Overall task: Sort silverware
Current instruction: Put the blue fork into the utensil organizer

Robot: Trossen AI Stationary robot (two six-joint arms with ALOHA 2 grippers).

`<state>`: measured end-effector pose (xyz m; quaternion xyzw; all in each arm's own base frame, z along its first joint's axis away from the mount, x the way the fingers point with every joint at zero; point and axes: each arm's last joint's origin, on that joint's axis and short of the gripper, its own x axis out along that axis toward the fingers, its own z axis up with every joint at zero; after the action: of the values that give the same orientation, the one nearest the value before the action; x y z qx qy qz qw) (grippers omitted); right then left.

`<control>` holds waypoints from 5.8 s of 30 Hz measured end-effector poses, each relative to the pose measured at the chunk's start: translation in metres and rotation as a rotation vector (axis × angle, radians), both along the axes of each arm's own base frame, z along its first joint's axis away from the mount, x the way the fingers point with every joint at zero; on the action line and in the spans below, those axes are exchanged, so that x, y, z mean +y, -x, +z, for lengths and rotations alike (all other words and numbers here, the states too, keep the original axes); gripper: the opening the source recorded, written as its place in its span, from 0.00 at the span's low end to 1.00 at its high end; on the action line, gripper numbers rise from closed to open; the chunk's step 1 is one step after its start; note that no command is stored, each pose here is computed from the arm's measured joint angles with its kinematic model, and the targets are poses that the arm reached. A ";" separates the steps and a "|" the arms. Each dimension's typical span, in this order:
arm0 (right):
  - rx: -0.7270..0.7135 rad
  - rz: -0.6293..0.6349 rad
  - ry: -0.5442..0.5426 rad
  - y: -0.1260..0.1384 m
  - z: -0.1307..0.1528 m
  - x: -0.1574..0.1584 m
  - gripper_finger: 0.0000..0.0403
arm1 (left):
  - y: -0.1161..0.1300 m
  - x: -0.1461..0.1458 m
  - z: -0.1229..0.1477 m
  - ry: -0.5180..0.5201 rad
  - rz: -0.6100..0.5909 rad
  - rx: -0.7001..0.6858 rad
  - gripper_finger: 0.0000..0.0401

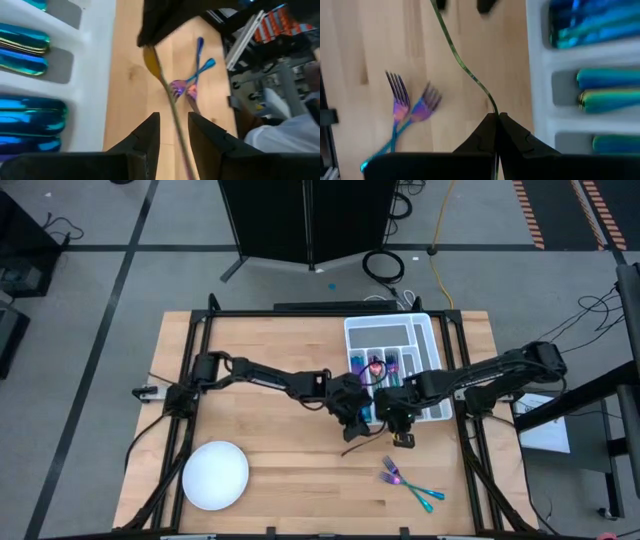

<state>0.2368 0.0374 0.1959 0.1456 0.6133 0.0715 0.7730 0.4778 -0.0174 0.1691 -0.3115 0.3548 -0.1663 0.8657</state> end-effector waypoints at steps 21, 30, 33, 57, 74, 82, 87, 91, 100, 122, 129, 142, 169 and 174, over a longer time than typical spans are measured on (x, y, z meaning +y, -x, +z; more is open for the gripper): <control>-0.077 -0.073 0.102 0.001 0.010 -0.004 0.00 | 0.005 -0.017 -0.006 -0.107 0.015 0.051 0.20; -0.077 -0.025 0.055 0.002 0.011 -0.003 0.06 | 0.006 -0.016 -0.008 -0.127 0.032 0.072 0.02; -0.073 0.015 0.027 0.003 0.010 -0.002 0.12 | 0.005 -0.014 -0.008 -0.132 0.040 0.065 0.01; -0.513 -0.315 0.313 0.121 0.099 -0.024 0.26 | -0.013 0.040 0.047 0.101 0.515 -0.284 0.00; -0.782 -0.389 0.357 0.137 0.112 -0.026 0.26 | -0.073 0.018 -0.033 0.541 1.088 -0.550 0.00; -0.764 -0.381 0.367 0.133 0.110 -0.025 0.26 | -0.092 0.019 -0.014 0.314 1.172 -0.460 0.00; -0.753 -0.370 0.381 0.130 0.109 -0.024 0.26 | -0.095 0.020 -0.004 0.231 1.180 -0.416 0.00; -0.761 -0.361 0.389 0.126 0.109 -0.023 0.26 | -0.093 0.021 -0.012 0.249 1.242 -0.305 0.00; -0.787 -0.344 0.398 0.114 0.111 -0.020 0.26 | -0.091 0.028 -0.028 0.228 1.339 -0.255 0.00; -0.738 -0.297 0.399 0.099 0.104 -0.016 0.26 | -0.095 0.028 -0.043 0.189 1.308 -0.273 0.20; -0.737 -0.297 0.399 0.099 0.104 -0.016 0.26 | -0.094 0.028 -0.043 0.187 1.308 -0.272 0.23; -0.737 -0.305 0.393 0.099 0.104 -0.016 0.26 | -0.095 0.028 -0.043 0.100 1.261 -0.265 0.23; -0.732 -0.292 0.345 0.099 0.104 -0.015 0.26 | -0.095 0.039 -0.041 0.197 1.284 -0.263 0.22; -0.728 -0.301 0.330 0.099 0.104 -0.015 0.26 | -0.095 0.039 -0.040 0.207 1.288 -0.277 0.22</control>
<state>0.1379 0.0228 0.2996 0.0730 0.2756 -0.0947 0.9538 0.5729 0.0220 0.1293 -0.5186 -0.0346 0.3123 0.7952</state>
